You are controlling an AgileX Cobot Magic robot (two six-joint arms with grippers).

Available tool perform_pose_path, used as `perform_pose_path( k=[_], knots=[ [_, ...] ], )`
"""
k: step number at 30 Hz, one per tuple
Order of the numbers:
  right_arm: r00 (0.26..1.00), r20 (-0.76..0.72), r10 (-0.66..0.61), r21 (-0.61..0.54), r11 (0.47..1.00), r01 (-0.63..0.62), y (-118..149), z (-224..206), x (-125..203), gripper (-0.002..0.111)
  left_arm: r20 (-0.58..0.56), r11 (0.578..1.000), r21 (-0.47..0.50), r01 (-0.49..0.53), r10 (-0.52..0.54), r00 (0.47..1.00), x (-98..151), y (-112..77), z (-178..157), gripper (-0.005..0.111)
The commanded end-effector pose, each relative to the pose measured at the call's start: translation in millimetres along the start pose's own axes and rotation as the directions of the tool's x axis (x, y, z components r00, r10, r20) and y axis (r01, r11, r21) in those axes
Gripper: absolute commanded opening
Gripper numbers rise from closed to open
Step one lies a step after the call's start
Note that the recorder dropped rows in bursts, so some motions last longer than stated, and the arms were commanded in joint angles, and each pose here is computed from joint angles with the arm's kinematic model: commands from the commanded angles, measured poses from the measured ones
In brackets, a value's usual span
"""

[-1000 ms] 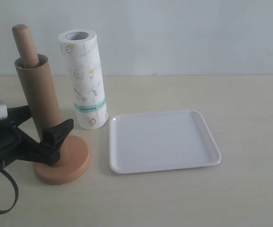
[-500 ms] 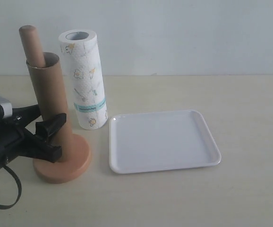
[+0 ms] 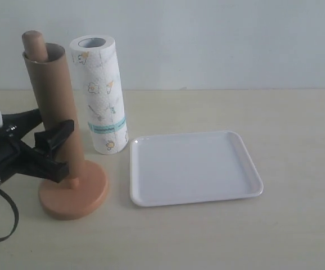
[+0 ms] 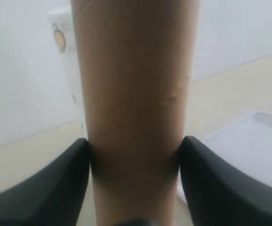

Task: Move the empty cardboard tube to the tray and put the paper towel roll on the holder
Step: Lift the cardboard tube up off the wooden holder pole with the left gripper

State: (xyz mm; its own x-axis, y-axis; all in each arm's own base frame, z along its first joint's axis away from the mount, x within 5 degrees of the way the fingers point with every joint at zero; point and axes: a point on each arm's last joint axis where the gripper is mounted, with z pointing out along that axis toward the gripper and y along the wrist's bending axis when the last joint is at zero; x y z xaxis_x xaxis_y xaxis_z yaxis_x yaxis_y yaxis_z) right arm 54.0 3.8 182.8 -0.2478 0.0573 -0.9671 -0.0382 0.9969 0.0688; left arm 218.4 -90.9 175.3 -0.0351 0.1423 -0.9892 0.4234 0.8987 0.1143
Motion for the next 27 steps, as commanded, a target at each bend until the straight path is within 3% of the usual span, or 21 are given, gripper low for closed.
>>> perform_pose_path(
  k=[1, 12, 27],
  knots=[
    [1.000, 0.008, 0.000, 0.003, 1.000, 0.000, 0, 0, -1, 0.004, 0.091, 1.000, -0.007, -0.015, 0.016, 0.996, -24, 0.8, -9, 0.004],
    [1.000, 0.008, 0.000, 0.003, 1.000, 0.000, 0, 0, -1, 0.004, 0.299, 0.998, -0.062, -0.001, 0.019, 0.954, -86, 8.8, -51, 0.004],
    [1.000, 0.008, 0.000, 0.003, 1.000, 0.000, 0, 0, -1, 0.004, 0.375, 0.996, -0.083, -0.014, 0.044, 0.926, -174, 17.9, -92, 0.004]
  ],
)
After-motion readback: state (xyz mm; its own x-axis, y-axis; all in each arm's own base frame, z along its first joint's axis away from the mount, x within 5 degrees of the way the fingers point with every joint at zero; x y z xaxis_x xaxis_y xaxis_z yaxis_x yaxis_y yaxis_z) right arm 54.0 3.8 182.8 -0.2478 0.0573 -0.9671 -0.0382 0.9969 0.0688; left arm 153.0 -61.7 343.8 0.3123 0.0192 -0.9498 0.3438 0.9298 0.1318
